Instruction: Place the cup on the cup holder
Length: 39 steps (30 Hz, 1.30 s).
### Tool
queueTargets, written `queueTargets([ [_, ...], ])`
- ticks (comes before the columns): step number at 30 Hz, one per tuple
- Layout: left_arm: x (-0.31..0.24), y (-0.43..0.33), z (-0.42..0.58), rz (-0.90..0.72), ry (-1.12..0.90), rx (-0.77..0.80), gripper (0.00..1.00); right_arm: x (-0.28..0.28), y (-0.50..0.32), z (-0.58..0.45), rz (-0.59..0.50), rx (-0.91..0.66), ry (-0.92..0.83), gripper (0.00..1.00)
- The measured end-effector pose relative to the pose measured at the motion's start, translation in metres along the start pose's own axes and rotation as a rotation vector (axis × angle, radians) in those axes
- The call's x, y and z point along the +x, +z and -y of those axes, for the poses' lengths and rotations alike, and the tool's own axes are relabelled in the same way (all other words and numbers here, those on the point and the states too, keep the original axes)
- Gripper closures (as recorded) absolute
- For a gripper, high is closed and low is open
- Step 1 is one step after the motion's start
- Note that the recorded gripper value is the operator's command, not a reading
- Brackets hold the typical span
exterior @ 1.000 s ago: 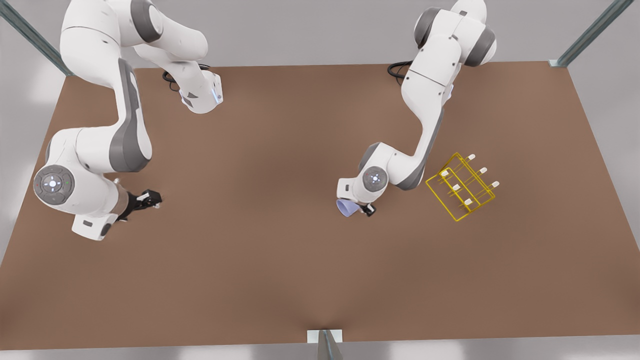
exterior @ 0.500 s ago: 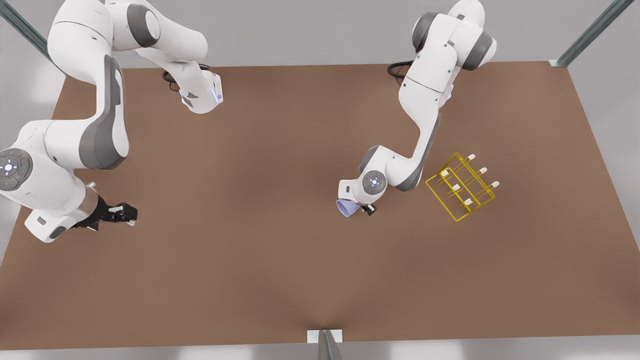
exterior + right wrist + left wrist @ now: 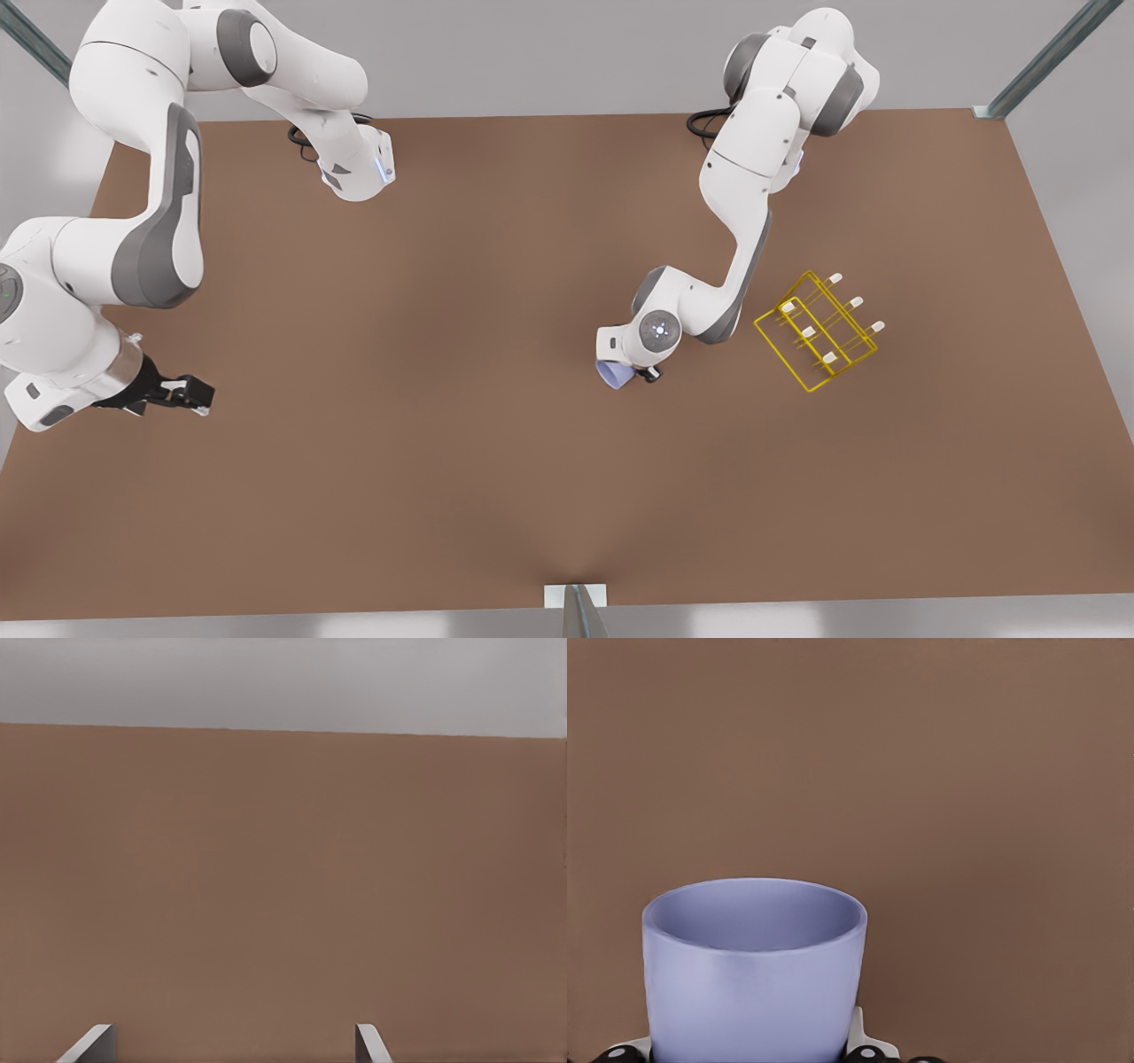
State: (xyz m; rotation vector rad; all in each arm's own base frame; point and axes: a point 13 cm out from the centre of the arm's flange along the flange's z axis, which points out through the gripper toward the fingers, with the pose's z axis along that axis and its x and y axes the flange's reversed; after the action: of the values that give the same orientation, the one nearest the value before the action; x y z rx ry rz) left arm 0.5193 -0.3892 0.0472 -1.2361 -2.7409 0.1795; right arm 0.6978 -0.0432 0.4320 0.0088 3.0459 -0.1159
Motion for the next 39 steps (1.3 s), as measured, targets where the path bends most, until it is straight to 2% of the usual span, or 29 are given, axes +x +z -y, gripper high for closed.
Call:
queueTargets([
  [3,-0.018,-0.037,-0.007,-0.005,0.07,-0.066,0.25,0.0,0.0,0.001,0.001,0.002,0.011,0.0],
  [6,-0.025,-0.126,-0.026,-0.151,0.252,-0.295,0.25,0.001,0.002,0.001,-0.005,0.003,0.019,0.0],
  [9,0.021,-0.182,-0.059,-0.513,0.394,-0.621,0.25,0.004,0.032,-0.002,-0.052,0.008,0.019,0.0],
  [12,0.102,-0.202,-0.113,-1.005,0.451,-0.856,0.25,0.004,0.037,-0.001,-0.061,0.012,0.025,0.0],
  [15,0.161,-0.244,-0.127,-1.331,0.453,-0.967,0.25,0.005,0.039,-0.002,-0.064,0.013,0.03,0.0],
  [19,0.223,-0.274,-0.107,-1.566,0.466,-0.96,0.25,0.005,0.039,-0.001,-0.064,0.013,0.037,0.0],
  [23,0.269,-0.257,-0.089,-1.706,0.484,-0.85,0.25,0.005,0.039,-0.002,-0.064,0.011,0.043,0.0],
  [26,0.281,-0.244,-0.08,-1.74,0.49,-0.796,0.25,0.005,0.039,-0.004,-0.065,0.011,0.045,0.0],
  [39,0.269,-0.2,-0.105,-1.699,0.494,-0.756,0.25,0.004,0.037,0.005,-0.061,0.004,0.068,0.0],
])
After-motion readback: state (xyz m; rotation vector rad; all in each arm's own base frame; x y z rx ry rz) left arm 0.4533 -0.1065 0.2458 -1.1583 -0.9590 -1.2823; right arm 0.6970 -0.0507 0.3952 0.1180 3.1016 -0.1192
